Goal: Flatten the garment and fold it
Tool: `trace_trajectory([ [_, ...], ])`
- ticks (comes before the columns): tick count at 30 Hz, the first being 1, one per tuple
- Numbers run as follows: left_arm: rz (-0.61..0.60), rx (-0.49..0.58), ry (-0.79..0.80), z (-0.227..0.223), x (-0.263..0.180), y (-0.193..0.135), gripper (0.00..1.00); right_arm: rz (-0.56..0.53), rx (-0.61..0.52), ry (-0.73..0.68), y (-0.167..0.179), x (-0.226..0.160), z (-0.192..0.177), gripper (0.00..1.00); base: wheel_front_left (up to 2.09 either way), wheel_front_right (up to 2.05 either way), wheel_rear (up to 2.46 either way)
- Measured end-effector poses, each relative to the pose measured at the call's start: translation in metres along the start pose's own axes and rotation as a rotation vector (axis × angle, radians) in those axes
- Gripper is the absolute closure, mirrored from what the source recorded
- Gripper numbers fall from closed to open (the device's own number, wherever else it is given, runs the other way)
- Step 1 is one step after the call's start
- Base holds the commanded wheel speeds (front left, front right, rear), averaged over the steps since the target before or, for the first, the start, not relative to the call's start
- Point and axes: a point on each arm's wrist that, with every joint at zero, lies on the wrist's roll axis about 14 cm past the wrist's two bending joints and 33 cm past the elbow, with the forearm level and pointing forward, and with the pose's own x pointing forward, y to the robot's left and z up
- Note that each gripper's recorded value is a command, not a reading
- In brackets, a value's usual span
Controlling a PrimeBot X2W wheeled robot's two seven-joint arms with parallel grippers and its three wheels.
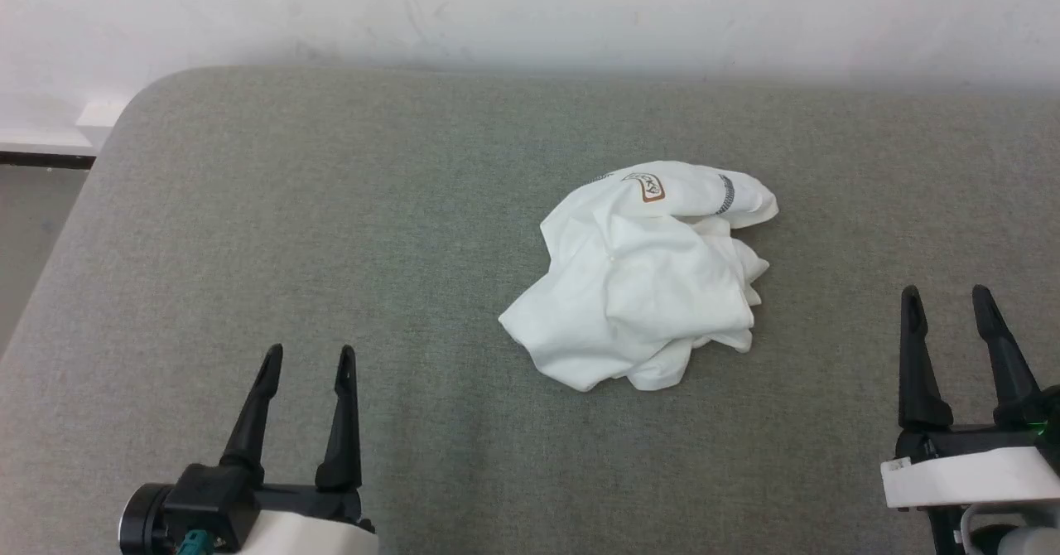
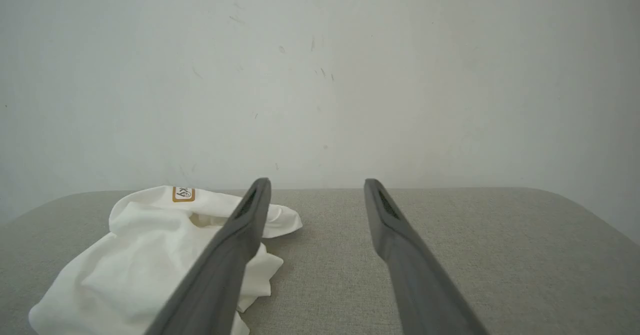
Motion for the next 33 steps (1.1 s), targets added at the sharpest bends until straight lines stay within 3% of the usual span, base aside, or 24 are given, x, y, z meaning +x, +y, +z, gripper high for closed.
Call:
trace_trajectory([
  [18, -0.026, 0.002, -0.005, 0.0, 0.006, -0.007, 0.0, -0.029, 0.006, 0.004, -0.009, -0.006, 0.0, 0.0, 0.0, 0.0, 0.0],
  [28, -0.018, 0.004, 0.005, -0.003, 0.006, -0.004, 0.0, 0.073, -0.016, 0.011, 0.024, 0.022, 0.001, 0.0, 0.0, 0.0, 0.0],
  [33, -0.007, 0.008, 0.001, -0.002, 0.009, 0.0, 0.0, 0.132, -0.017, 0.096, 0.045, 0.038, -0.014, 0.0, 0.0, 0.0, 0.0],
])
